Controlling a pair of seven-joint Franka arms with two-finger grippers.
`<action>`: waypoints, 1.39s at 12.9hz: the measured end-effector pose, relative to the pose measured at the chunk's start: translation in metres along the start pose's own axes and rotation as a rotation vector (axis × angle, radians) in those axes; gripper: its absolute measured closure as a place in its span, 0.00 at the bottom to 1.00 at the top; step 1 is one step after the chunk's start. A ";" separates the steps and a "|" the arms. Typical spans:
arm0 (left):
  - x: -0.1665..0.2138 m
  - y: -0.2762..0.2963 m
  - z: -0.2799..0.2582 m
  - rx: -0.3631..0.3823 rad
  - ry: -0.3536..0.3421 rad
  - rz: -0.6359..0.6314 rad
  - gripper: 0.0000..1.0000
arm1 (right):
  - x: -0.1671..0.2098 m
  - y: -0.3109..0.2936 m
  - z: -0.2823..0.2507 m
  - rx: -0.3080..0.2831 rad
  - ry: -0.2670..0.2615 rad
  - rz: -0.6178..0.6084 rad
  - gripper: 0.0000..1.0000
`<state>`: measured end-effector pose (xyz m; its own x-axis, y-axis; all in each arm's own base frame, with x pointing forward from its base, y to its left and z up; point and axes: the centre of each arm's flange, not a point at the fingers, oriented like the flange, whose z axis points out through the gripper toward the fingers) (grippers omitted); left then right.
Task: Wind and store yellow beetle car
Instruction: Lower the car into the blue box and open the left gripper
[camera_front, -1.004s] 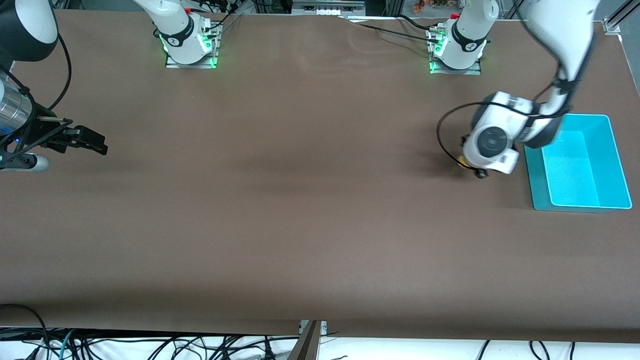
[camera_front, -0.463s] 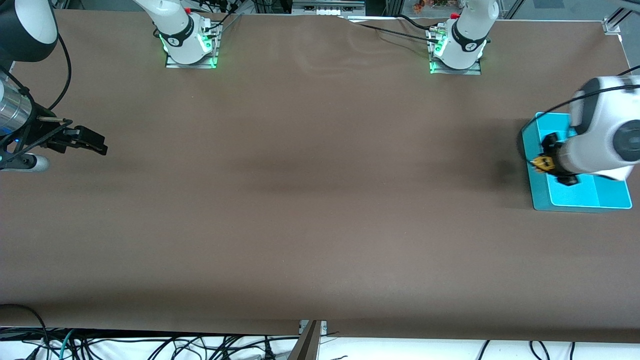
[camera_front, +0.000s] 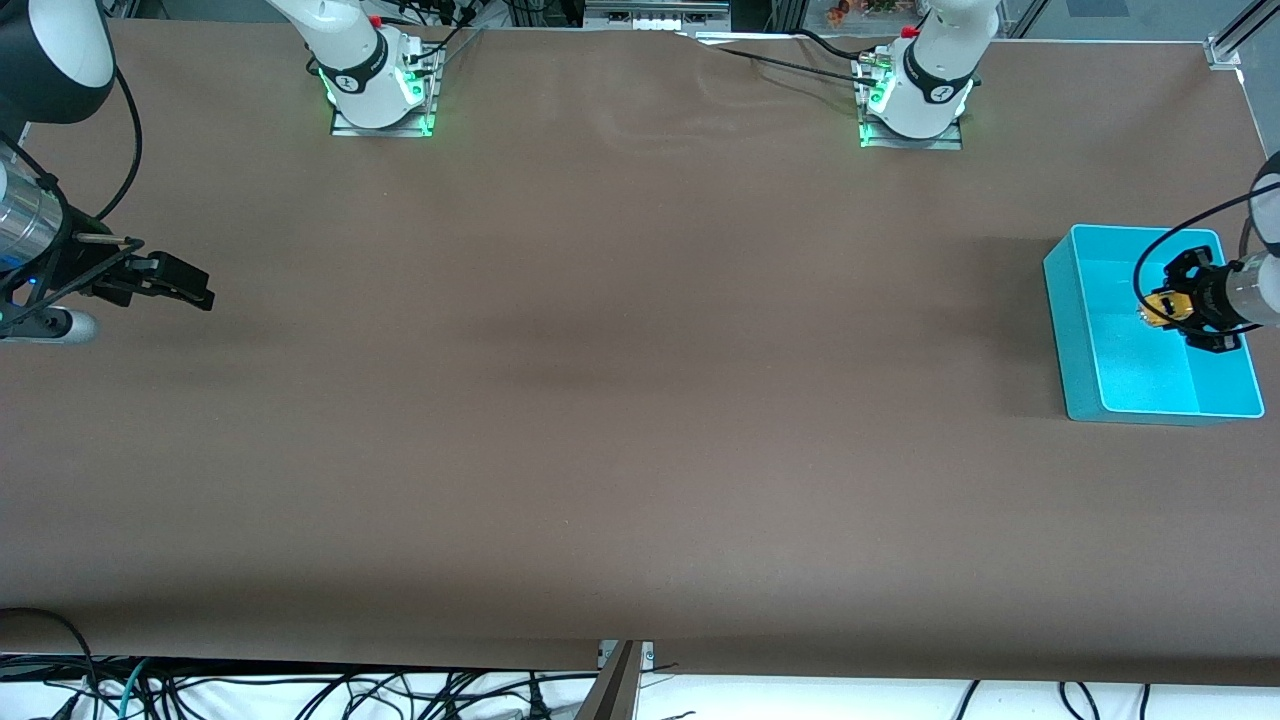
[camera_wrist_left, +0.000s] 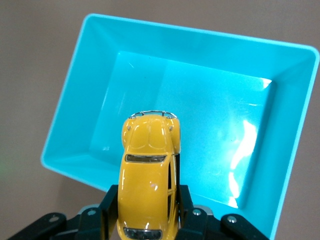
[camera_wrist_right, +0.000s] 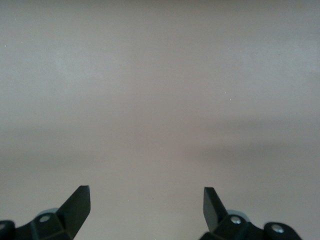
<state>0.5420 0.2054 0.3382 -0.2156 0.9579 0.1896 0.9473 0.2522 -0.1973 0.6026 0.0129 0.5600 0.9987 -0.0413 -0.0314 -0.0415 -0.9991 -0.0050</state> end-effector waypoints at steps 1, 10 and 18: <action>-0.005 -0.003 0.021 -0.024 0.001 0.007 0.48 | 0.000 0.000 0.000 0.000 0.001 0.000 0.00; 0.014 -0.053 0.144 -0.104 0.105 0.147 0.48 | 0.000 0.000 0.000 0.000 0.001 0.000 0.00; 0.032 -0.107 0.201 -0.031 0.198 0.329 0.48 | 0.000 0.000 0.000 0.000 0.001 0.000 0.00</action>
<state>0.3860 0.2367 0.1721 0.1482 0.9413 0.3034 0.9657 -0.0715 -0.2498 0.6030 0.0128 0.5602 0.9987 -0.0415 -0.0306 -0.0417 -0.9991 -0.0050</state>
